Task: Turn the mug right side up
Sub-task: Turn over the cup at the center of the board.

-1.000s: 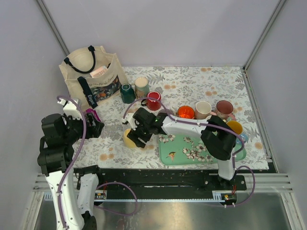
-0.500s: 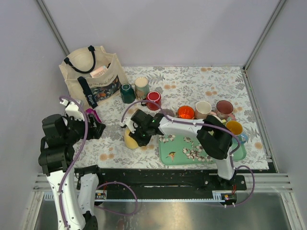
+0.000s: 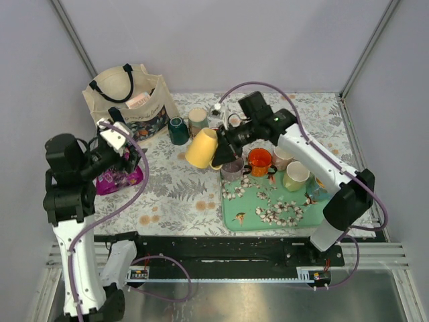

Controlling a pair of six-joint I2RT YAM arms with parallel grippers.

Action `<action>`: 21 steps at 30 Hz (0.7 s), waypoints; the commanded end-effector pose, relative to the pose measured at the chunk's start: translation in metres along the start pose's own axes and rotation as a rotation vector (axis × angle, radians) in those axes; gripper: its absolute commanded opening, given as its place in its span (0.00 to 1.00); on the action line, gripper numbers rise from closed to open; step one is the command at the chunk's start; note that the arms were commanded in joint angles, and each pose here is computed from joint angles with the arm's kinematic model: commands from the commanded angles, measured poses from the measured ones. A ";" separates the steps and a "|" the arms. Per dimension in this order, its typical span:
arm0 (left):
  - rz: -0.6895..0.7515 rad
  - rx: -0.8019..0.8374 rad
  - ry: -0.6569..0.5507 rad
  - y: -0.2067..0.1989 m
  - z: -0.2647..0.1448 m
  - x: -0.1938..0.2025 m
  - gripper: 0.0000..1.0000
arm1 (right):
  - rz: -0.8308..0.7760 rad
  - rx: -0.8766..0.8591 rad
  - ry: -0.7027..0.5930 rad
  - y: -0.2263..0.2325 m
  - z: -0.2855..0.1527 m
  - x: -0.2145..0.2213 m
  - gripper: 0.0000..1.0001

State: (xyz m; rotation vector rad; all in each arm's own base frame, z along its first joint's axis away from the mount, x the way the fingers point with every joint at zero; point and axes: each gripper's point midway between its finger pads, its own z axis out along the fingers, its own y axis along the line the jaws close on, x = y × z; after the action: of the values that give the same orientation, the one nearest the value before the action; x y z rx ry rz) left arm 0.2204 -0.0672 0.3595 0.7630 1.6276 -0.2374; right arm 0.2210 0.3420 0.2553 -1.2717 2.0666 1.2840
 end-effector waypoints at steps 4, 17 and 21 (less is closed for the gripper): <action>0.610 0.120 -0.148 0.004 0.022 -0.050 0.75 | 0.183 -0.445 -0.099 0.079 -0.052 -0.051 0.00; 0.626 0.183 -0.472 -0.077 0.059 -0.073 0.77 | 0.378 -0.634 -0.039 0.089 -0.065 -0.055 0.00; 0.672 0.195 -0.462 -0.089 0.081 -0.076 0.75 | 0.362 -0.656 -0.034 0.087 -0.066 -0.062 0.00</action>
State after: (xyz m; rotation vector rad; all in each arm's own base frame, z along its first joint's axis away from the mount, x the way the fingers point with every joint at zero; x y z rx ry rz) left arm 0.2124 -0.1981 0.3627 1.3238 0.9151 -0.1944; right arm 0.1946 0.3424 0.3436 -0.9290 2.1450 2.1744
